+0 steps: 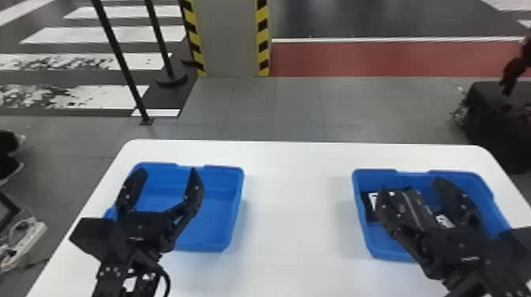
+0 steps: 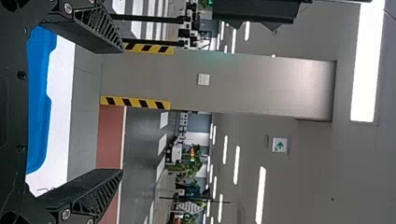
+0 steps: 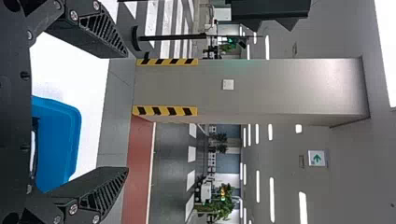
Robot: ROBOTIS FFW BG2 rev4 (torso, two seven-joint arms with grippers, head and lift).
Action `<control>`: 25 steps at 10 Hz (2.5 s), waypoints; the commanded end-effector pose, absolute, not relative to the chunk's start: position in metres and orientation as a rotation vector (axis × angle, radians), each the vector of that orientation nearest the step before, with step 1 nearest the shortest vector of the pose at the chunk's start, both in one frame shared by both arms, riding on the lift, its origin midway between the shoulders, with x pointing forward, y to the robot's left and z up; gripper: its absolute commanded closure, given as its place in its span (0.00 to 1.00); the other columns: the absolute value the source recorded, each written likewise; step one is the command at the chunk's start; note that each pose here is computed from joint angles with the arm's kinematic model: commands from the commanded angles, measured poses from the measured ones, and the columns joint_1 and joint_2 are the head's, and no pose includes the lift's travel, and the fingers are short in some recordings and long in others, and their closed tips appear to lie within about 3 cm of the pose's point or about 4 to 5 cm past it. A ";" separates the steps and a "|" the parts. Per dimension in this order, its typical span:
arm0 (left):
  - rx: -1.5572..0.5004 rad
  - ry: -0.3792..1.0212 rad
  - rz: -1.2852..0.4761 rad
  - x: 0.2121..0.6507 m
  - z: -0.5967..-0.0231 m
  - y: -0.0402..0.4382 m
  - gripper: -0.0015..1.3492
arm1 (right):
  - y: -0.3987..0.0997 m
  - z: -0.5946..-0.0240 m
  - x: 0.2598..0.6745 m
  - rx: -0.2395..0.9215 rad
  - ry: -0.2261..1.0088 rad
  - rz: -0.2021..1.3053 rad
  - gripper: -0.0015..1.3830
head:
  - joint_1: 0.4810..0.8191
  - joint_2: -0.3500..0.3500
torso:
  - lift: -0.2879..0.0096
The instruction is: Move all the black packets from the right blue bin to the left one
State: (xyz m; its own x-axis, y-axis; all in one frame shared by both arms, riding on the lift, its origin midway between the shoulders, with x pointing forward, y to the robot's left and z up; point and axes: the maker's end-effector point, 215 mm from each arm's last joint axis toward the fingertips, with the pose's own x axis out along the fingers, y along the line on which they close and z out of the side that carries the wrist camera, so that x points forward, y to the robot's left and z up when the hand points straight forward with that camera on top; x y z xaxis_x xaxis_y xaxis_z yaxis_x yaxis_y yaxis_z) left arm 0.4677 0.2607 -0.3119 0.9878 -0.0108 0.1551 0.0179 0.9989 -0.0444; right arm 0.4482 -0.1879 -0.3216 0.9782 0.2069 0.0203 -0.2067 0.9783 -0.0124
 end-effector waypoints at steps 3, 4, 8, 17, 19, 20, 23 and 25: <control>-0.042 -0.157 -0.011 0.466 -0.312 0.261 0.09 | -0.186 -0.323 0.451 -0.010 -0.020 0.221 0.12 | 0.63 0.63 | 0.60; -0.041 -0.160 -0.010 0.465 -0.312 0.262 0.09 | -0.185 -0.322 0.451 -0.010 -0.023 0.223 0.12 | 0.63 0.63 | 0.60; -0.035 -0.201 -0.004 0.463 -0.299 0.265 0.11 | -0.185 -0.318 0.451 -0.001 -0.030 0.223 0.12 | 0.63 0.64 | 0.60; -0.046 -0.197 -0.016 0.456 -0.305 0.258 0.11 | -0.284 -0.435 0.478 -0.084 0.489 0.098 0.14 | 0.63 0.47 | 0.60; -0.045 -0.197 -0.019 0.455 -0.305 0.256 0.11 | -0.296 -0.455 0.485 -0.087 0.559 0.072 0.14 | 0.63 0.45 | 0.60; -0.042 -0.194 -0.022 0.454 -0.306 0.256 0.11 | -0.302 -0.461 0.489 -0.083 0.578 0.061 0.14 | 0.63 0.44 | 0.60; -0.031 -0.193 -0.022 0.450 -0.308 0.256 0.11 | -0.309 -0.478 0.503 -0.073 0.612 0.060 0.14 | 0.63 0.42 | 0.60; -0.028 -0.183 -0.027 0.448 -0.312 0.253 0.11 | -0.309 -0.484 0.507 -0.073 0.623 0.052 0.14 | 0.63 0.41 | 0.60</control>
